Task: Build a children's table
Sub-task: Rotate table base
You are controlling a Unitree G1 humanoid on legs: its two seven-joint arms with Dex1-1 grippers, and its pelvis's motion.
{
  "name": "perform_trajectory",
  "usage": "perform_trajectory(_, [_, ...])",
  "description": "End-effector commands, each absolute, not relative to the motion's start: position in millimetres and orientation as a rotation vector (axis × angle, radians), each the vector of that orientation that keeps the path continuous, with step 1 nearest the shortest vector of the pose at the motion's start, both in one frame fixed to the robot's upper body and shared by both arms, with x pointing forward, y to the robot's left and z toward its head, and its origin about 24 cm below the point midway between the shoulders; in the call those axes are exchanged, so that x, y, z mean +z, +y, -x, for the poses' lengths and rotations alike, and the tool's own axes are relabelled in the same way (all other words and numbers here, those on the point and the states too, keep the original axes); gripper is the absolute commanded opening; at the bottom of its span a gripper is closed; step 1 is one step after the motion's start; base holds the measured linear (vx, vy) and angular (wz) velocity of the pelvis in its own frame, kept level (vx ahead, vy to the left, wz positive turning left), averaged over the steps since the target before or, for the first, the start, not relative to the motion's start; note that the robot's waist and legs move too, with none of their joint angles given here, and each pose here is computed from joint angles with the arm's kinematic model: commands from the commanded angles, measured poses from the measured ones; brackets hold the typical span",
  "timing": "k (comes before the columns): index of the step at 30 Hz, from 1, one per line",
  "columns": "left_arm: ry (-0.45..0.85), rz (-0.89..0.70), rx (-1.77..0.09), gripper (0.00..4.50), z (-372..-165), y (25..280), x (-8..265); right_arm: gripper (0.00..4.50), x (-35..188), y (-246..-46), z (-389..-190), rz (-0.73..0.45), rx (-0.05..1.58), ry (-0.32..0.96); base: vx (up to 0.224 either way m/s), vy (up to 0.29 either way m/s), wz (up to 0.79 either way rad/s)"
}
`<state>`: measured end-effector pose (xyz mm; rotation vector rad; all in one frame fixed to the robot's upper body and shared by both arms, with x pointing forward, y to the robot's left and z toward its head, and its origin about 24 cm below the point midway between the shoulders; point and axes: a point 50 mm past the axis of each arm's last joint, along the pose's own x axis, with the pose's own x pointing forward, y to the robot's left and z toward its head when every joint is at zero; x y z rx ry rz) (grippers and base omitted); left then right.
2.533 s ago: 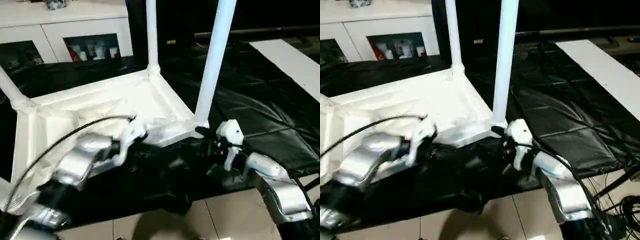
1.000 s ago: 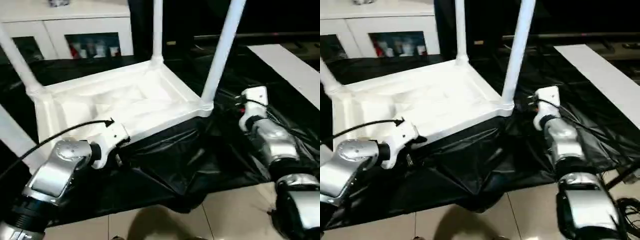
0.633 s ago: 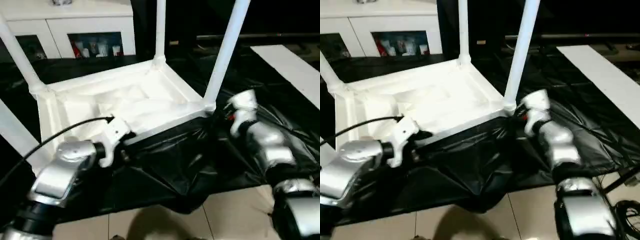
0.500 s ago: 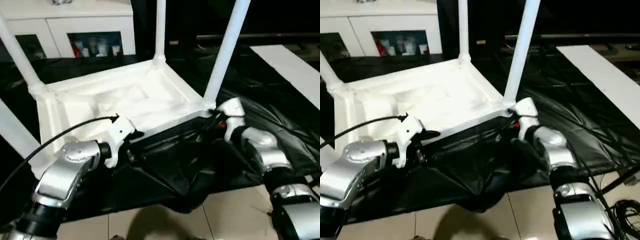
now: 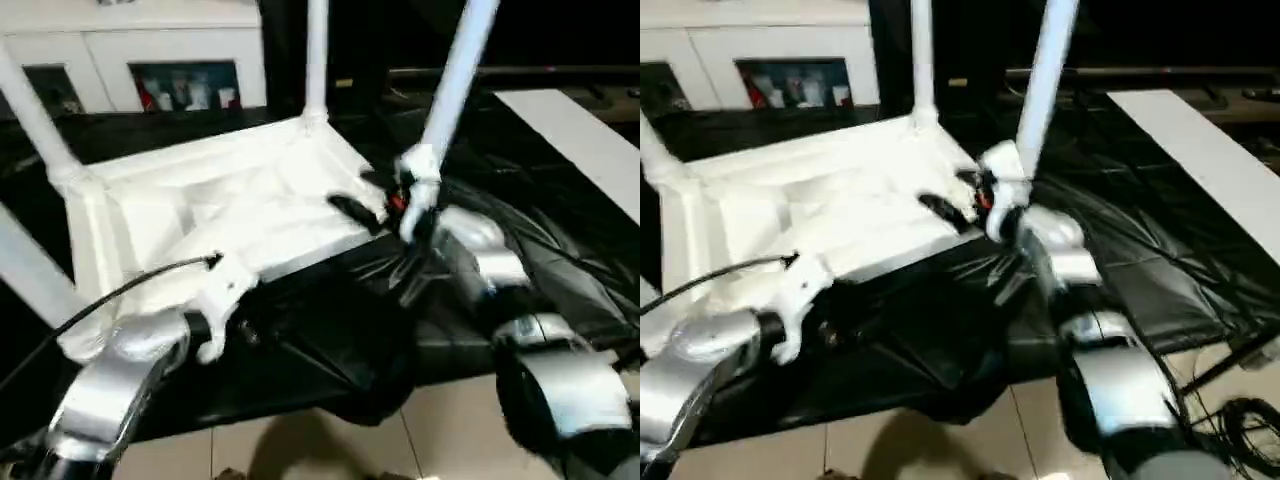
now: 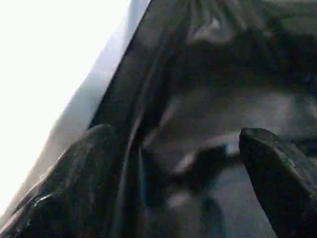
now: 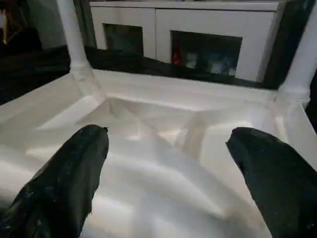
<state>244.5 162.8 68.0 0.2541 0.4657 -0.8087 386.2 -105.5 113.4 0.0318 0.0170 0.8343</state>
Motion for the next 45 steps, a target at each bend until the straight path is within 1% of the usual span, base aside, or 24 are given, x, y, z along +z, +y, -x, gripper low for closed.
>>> perform_trajectory(1, [0.471,-0.256,-0.795,4.5,-238.1,163.4,70.6,4.3,116.7,-108.3,-392.5,-0.022,0.75,0.014,0.0,0.0,0.0])
perform_trajectory(3, [0.481,-0.255,-0.783,4.5,-234.8,163.9,69.1,4.3,121.1,-110.5,-397.2,-0.019,0.68,0.008,0.0,0.0,0.0])
perform_trajectory(5, [0.492,-0.268,-0.758,4.5,-231.9,165.7,66.2,4.3,129.6,-119.9,-405.3,-0.036,0.535,-0.005,0.0,0.0,0.0])
perform_trajectory(9, [0.496,-0.294,-0.714,4.5,-231.4,170.4,63.8,4.3,138.2,-131.1,-410.8,-0.065,0.427,-0.024,0.0,0.0,0.0])
perform_trajectory(12, [0.485,-0.31,-0.66,4.5,-233.0,175.5,63.5,4.3,142.6,-143.5,-413.6,-0.083,0.342,-0.037,0.0,0.0,0.0])
perform_trajectory(14, [0.484,-0.312,-0.646,4.5,-233.1,178.0,62.7,4.3,142.4,-151.1,-413.9,-0.083,0.304,-0.036,0.0,0.0,0.0])
perform_trajectory(15, [0.487,-0.318,-0.64,4.5,-232.7,180.0,62.2,4.3,141.7,-158.0,-413.8,-0.074,0.272,-0.036,0.0,0.0,0.0])
perform_trajectory(17, [0.489,-0.324,-0.637,4.5,-232.5,181.6,61.9,4.3,141.0,-164.0,-413.5,-0.069,0.246,-0.033,0.0,0.0,0.0])
perform_trajectory(18, [0.488,-0.33,-0.633,4.5,-232.5,183.6,61.8,4.3,140.1,-173.3,-413.0,-0.057,0.207,-0.03,0.0,0.0,0.0])
perform_trajectory(21, [0.479,-0.335,-0.63,4.5,-233.1,185.0,62.3,4.3,139.8,-186.3,-412.1,-0.04,0.155,-0.025,0.0,0.0,0.0])
perform_trajectory(22, [0.473,-0.338,-0.633,4.5,-233.6,185.2,62.4,4.3,140.6,-196.9,-411.2,-0.026,0.117,-0.025,0.0,0.0,0.0])
perform_trajectory(23, [0.473,-0.338,-0.633,4.5,-233.6,185.2,62.4,4.3,140.6,-196.9,-411.2,-0.026,0.117,-0.025,0.0,0.0,0.0])
perform_trajectory(24, [0.467,-0.342,-0.641,4.5,-233.7,184.9,62.2,4.3,142.3,-207.7,-410.1,-0.01,0.077,-0.027,0.0,0.0,0.0])
perform_trajectory(29, [0.459,-0.345,-0.657,4.5,-234.2,183.6,61.6,4.3,146.5,-227.1,-407.7,0.003,0.011,-0.034,0.0,0.0,0.0])
perform_trajectory(30, [0.452,-0.344,-0.663,4.5,-234.7,182.8,61.6,4.3,149.3,-236.1,-406.3,0.022,-0.014,-0.037,0.0,0.0,0.0])
perform_trajectory(32, [0.443,-0.342,-0.673,4.5,-234.8,182.2,62.2,4.3,152.5,-243.6,-405.2,0.042,-0.033,-0.042,0.0,0.0,0.0])
perform_trajectory(36, [0.407,-0.308,-0.721,4.5,-233.0,180.4,66.3,4.3,155.7,-249.0,-404.5,0.049,-0.031,-0.043,0.0,0.0,0.0])
perform_trajectory(41, [0.337,-0.188,-0.884,4.5,-218.9,183.2,83.9,4.3,150.5,-233.0,-405.7,0.059,0.129,-0.018,0.0,0.0,0.0])
perform_trajectory(43, [0.316,-0.117,-0.947,4.5,-211.1,188.1,91.8,4.3,143.6,-223.3,-404.7,0.081,0.209,-0.003,0.0,0.0,0.0])
perform_trajectory(45, [0.329,-0.074,-0.978,4.5,-205.2,196.3,95.4,4.3,135.4,-216.6,-402.9,0.09,0.25,0.008,0.0,0.0,0.0])
